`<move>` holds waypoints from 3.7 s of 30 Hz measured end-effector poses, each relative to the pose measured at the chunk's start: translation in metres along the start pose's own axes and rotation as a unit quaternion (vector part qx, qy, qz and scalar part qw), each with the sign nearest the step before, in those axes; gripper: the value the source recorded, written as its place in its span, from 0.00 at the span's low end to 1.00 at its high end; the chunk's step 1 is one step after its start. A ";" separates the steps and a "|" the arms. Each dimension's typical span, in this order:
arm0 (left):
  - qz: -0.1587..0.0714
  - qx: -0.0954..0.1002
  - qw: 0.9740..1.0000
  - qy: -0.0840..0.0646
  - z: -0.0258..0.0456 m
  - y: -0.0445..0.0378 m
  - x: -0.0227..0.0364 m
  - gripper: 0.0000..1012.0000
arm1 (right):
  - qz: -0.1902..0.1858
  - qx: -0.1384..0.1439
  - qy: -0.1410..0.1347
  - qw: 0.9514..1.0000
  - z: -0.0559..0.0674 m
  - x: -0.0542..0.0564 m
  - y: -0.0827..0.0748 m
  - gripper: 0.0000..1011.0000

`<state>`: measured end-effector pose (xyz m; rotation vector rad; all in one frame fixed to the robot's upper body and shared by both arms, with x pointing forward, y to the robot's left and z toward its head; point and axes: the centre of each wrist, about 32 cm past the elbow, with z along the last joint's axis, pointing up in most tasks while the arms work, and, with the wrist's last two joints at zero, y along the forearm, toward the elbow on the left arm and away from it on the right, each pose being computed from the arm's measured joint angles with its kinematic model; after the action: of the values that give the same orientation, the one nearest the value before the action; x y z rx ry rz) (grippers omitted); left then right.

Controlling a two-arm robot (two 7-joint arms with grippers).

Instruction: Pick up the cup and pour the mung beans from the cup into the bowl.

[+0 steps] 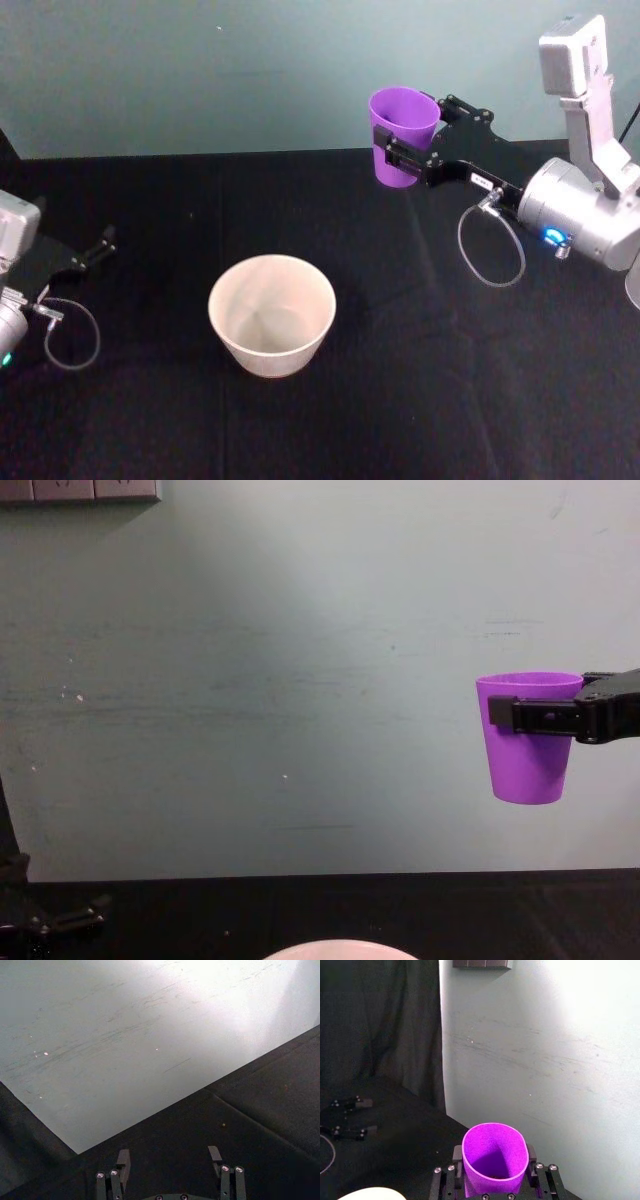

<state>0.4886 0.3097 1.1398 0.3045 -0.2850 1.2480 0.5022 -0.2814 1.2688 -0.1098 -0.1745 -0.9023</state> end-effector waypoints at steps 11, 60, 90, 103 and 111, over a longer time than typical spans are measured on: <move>0.000 0.000 1.000 0.000 0.0000 0.0000 0.0000 1.00 | 0.000 0.000 0.000 1.000 0.000 0.000 0.000 0.71; 0.000 0.000 1.000 0.000 0.0000 0.0000 0.0000 1.00 | 0.031 -0.022 -0.016 0.999 0.009 -0.009 0.053 0.71; 0.000 0.000 1.000 0.000 0.0000 0.0000 0.0000 1.00 | 0.072 -0.025 -0.470 0.879 -0.037 -0.060 0.047 0.71; 0.000 0.000 1.000 0.000 0.0000 0.0000 0.0000 1.00 | 0.063 -0.019 -0.584 0.809 -0.048 -0.071 0.047 0.71; 0.000 0.000 1.000 0.000 0.0000 0.0000 0.0000 1.00 | 0.066 -0.013 -0.626 0.777 -0.053 -0.076 0.046 0.71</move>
<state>0.4886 0.3097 1.1398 0.3045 -0.2850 1.2479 0.4973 -0.2033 1.2013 -0.7451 -1.3884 -0.5568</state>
